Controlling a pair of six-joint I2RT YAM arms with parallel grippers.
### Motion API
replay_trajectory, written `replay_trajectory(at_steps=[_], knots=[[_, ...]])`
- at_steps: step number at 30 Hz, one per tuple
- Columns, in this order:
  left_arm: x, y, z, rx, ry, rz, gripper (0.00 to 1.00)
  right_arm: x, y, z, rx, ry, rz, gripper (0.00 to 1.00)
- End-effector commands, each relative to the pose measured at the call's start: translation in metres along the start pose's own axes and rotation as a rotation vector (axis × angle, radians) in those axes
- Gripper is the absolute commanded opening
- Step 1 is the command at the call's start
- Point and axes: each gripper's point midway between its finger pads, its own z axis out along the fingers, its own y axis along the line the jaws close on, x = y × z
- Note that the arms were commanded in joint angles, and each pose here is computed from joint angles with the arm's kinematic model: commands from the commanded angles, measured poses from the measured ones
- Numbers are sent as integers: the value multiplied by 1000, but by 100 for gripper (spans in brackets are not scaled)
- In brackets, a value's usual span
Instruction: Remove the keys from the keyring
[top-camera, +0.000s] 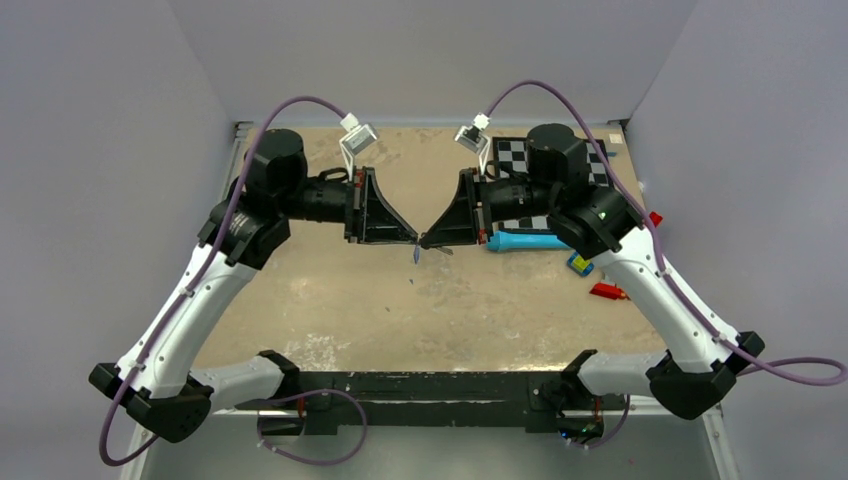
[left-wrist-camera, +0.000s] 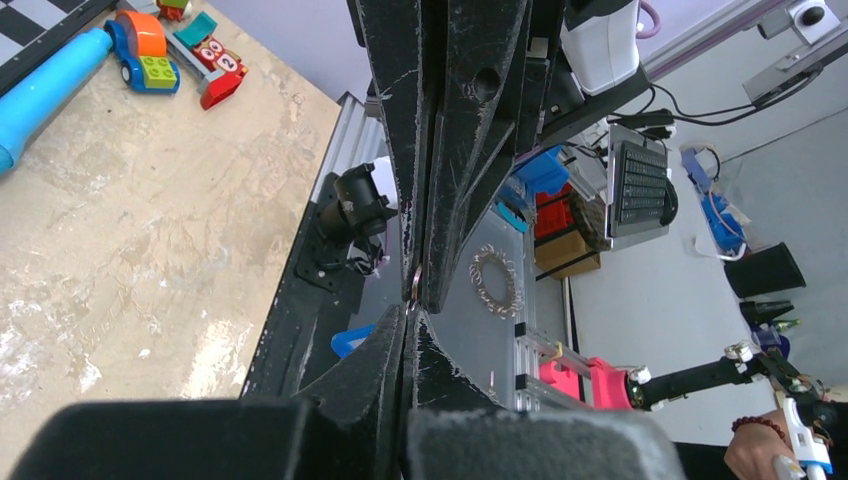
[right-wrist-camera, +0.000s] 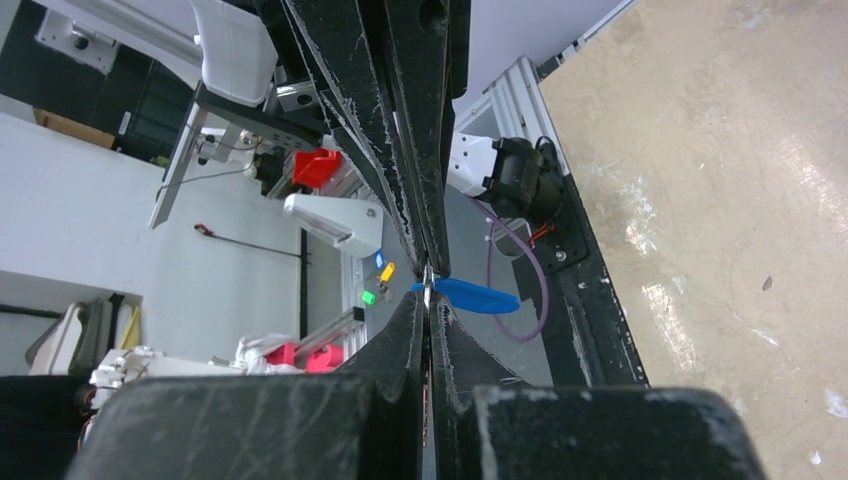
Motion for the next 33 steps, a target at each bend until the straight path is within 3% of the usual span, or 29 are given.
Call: replay_trajectory(at_steps=[1, 33], knots=[[-1, -6, 2, 14, -18, 2, 0, -21, 8, 1, -21, -120, -43, 0], [-16, 3, 1, -53, -223, -101, 0, -27, 2, 10, 27, -209, -33, 0]])
